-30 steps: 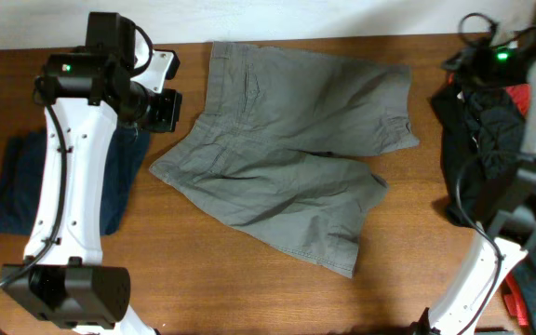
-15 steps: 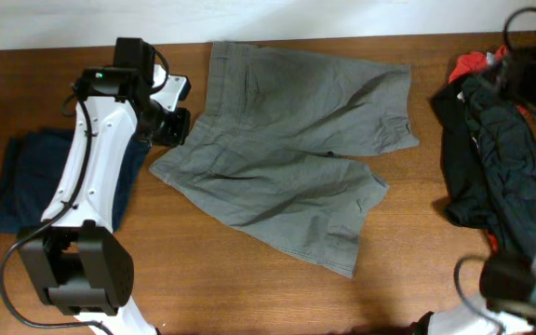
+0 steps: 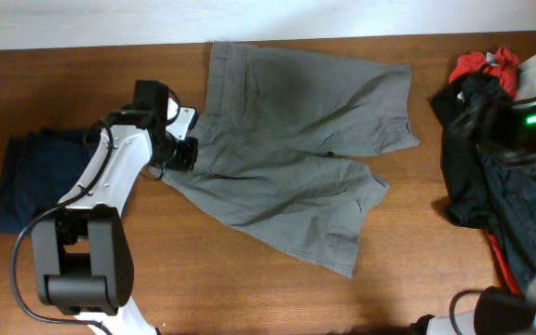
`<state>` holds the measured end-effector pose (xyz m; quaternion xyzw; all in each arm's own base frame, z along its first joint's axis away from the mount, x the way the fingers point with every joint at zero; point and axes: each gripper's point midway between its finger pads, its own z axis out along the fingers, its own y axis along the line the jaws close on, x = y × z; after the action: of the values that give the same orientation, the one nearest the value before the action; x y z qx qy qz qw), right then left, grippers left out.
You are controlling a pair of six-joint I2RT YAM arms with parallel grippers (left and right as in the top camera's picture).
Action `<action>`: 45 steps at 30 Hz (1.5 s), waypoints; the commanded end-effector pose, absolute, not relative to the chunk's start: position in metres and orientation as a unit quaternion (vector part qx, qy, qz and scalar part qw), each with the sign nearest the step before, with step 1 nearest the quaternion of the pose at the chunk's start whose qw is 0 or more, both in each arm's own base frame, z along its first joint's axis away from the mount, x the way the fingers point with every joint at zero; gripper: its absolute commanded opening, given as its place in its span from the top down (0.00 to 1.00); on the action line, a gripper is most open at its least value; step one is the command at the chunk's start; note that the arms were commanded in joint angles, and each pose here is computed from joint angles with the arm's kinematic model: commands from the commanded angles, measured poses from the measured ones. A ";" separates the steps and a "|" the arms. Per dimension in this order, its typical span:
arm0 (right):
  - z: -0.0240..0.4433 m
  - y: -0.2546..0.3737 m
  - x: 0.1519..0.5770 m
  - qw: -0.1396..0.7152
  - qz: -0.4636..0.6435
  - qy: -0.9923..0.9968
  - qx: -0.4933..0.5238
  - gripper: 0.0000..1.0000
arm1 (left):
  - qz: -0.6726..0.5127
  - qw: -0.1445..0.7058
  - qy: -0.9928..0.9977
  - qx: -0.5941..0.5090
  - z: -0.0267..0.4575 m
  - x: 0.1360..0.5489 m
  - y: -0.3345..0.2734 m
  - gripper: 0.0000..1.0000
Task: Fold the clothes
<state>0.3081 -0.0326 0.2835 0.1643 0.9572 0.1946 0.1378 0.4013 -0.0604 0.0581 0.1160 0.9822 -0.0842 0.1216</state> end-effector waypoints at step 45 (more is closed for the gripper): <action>0.054 0.030 0.259 -0.016 0.268 0.952 0.144 0.39 | -0.012 0.069 0.992 0.107 0.009 0.366 -0.028 0.84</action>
<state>0.2493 0.0070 0.0316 0.1790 0.9648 0.1883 -0.0402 0.3686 -0.0334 0.0140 0.1057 0.9913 -0.0192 0.0762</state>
